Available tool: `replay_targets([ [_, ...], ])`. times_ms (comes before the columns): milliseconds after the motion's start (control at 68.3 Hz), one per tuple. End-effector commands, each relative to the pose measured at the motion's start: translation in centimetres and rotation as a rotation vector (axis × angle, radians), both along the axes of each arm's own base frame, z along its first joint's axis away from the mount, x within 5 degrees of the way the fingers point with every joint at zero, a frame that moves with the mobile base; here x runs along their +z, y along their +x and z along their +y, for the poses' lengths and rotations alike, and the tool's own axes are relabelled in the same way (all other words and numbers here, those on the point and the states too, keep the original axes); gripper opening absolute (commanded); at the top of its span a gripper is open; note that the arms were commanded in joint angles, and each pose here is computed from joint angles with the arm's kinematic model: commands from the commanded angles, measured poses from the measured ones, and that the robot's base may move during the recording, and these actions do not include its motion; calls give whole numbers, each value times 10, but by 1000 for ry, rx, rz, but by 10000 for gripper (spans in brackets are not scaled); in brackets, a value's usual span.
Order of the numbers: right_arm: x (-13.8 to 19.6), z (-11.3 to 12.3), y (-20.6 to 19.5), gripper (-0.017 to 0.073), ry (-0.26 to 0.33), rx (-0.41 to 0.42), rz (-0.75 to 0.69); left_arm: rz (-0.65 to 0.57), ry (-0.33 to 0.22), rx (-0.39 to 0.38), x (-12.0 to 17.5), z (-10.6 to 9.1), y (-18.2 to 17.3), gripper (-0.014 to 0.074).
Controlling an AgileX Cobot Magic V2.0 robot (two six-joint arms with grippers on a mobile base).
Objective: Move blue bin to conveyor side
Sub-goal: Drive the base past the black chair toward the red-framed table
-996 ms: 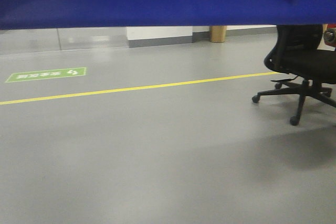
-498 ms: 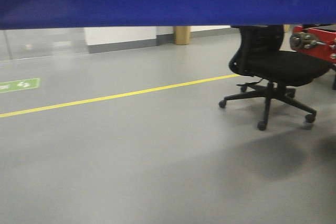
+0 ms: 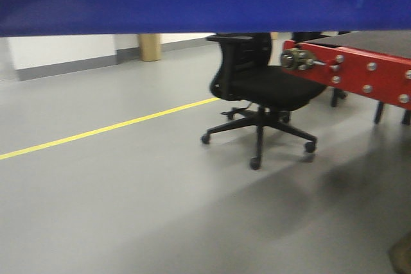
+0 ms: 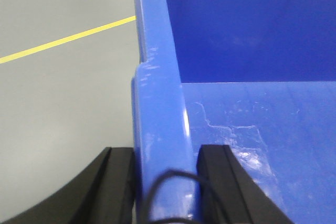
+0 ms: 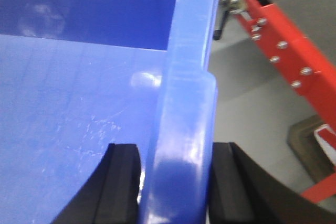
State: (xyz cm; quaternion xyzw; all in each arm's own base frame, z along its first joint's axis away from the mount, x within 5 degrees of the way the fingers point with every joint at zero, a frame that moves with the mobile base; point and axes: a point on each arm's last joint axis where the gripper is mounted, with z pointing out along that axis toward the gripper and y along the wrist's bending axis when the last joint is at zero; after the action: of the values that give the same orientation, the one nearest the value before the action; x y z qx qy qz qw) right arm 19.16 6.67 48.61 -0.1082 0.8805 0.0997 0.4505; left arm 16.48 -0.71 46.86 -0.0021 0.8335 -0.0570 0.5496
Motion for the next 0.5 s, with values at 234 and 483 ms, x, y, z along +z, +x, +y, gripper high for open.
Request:
replay_targets([
  [234, 17, -1, -3, -78, 23, 9, -145, -149, -16, -7, 18, -2, -4, 0],
  [483, 17, -1, -3, -78, 25, 8, -148, -149, -16, -7, 18, -2, -4, 0],
])
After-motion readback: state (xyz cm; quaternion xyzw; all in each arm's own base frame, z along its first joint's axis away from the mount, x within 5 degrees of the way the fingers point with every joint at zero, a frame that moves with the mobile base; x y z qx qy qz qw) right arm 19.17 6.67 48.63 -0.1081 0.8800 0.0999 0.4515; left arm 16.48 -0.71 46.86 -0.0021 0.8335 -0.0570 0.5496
